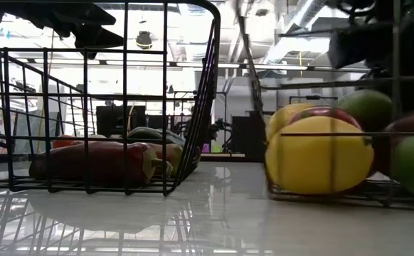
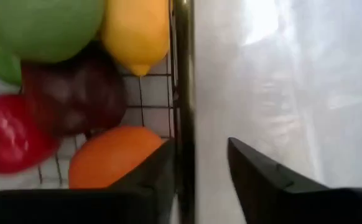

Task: Sort produce into baskets
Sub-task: Adjust the right wire basket

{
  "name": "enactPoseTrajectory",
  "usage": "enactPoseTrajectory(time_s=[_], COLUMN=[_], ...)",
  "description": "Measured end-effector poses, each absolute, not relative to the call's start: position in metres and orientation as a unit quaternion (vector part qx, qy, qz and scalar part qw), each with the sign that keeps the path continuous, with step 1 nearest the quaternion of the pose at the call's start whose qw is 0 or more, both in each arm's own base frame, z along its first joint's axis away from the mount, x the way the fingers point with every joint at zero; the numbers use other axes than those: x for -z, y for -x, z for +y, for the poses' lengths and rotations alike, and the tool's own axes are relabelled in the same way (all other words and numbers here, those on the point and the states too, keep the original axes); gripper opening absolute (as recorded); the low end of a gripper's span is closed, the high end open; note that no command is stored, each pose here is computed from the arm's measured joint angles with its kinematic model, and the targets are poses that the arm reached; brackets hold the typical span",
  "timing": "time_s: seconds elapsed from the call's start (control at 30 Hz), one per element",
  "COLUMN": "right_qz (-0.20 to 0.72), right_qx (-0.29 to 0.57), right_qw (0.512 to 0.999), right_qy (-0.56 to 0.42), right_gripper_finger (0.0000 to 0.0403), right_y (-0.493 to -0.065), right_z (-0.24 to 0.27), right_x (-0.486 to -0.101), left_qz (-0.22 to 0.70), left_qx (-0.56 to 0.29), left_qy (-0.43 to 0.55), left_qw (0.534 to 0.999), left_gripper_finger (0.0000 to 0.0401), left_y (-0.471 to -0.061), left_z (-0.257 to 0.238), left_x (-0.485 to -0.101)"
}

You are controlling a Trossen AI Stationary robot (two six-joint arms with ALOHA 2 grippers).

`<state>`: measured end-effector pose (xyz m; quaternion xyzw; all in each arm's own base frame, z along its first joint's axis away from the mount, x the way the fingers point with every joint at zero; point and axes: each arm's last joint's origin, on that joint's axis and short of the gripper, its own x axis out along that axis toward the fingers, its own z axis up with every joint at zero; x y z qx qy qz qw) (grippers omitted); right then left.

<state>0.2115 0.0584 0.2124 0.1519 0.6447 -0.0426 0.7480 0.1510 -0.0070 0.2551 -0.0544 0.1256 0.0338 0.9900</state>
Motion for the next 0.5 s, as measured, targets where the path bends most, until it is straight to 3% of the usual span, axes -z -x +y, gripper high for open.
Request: enactPoseTrajectory(time_s=[0.3,0.5], right_qz=[0.660,0.635], right_qx=[0.075,0.085], right_qw=[0.736,0.762], right_qy=[-0.133,-0.091], right_gripper_finger=[0.0050,0.0036], right_y=[-0.217,-0.221], right_z=[0.032,0.009], right_x=[-0.213,-0.227], left_qz=[0.127,0.138], left_qx=[-0.033,-0.034], left_qy=[0.050,0.048], left_qw=[0.990,0.989], left_gripper_finger=[0.0263,0.0263], left_y=[-0.151,-0.150], left_z=[-0.007,-0.007], left_x=[-0.255,-0.253])
